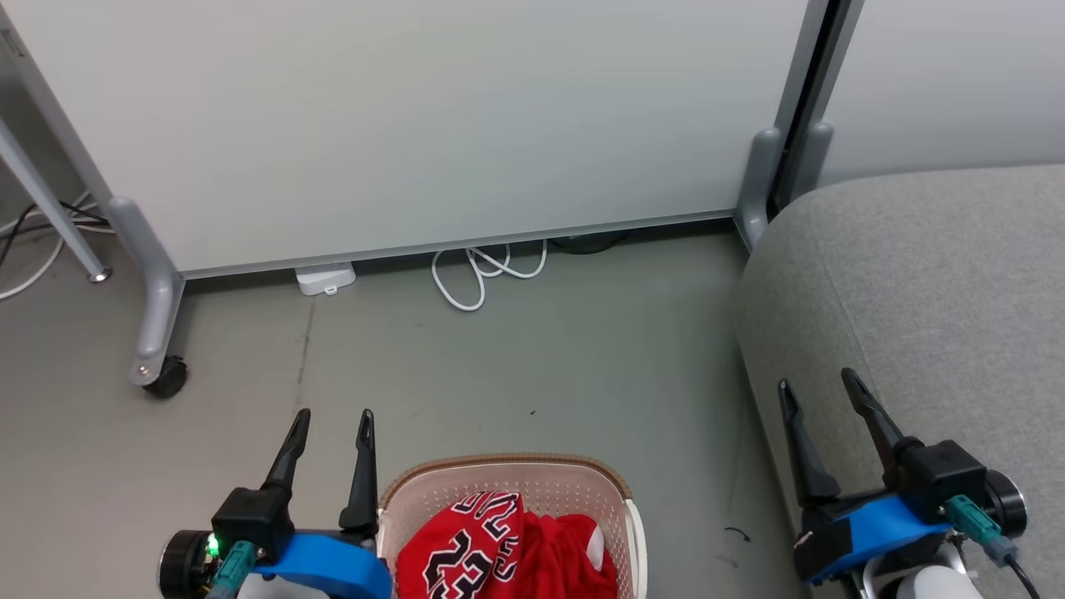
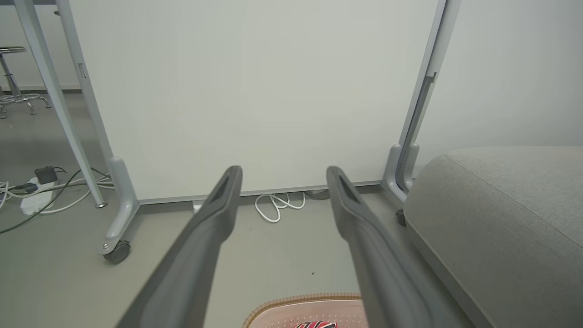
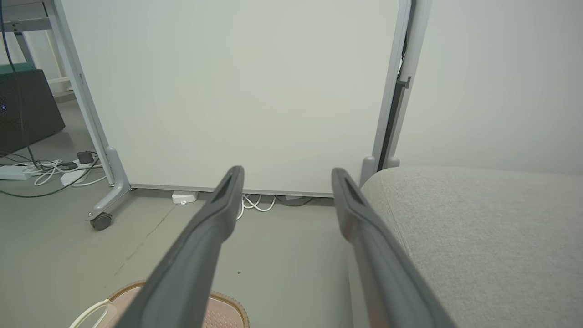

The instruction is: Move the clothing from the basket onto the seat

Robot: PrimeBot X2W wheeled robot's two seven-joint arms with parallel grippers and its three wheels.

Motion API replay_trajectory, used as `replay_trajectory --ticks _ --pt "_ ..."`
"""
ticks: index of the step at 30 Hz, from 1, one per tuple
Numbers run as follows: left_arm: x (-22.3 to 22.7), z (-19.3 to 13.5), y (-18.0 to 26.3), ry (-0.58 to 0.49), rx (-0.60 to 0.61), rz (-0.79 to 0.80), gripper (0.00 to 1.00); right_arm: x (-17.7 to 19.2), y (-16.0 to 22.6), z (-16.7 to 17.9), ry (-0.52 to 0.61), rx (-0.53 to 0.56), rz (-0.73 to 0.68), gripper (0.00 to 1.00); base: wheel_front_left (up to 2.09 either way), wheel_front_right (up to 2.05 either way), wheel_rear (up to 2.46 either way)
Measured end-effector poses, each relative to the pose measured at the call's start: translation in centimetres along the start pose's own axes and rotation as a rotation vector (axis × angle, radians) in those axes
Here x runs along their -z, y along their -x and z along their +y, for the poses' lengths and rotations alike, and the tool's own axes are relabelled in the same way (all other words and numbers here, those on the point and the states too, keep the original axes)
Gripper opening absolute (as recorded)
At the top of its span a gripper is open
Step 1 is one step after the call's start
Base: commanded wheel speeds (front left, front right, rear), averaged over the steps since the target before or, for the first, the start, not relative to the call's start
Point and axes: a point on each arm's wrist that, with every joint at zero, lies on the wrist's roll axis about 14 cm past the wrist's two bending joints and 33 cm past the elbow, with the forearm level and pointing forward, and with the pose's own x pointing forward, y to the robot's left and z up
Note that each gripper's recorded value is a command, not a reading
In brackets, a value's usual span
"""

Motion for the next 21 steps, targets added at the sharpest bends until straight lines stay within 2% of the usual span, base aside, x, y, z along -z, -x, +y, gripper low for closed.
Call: replay_trajectory --ticks 9,21 --pt "5.4 -1.2 -2.4 -0.002 0.065 0.174 1.0 0.4 -1.4 -0.9 0.003 0.018 0.0 1.0 0.0 0.0 0.0" --pt "17.4 -3.1 -6.5 -0.039 0.207 0.543 1.0 4.4 -4.7 -2.4 -0.007 0.033 0.074 1.0 0.0 0.0 0.0"
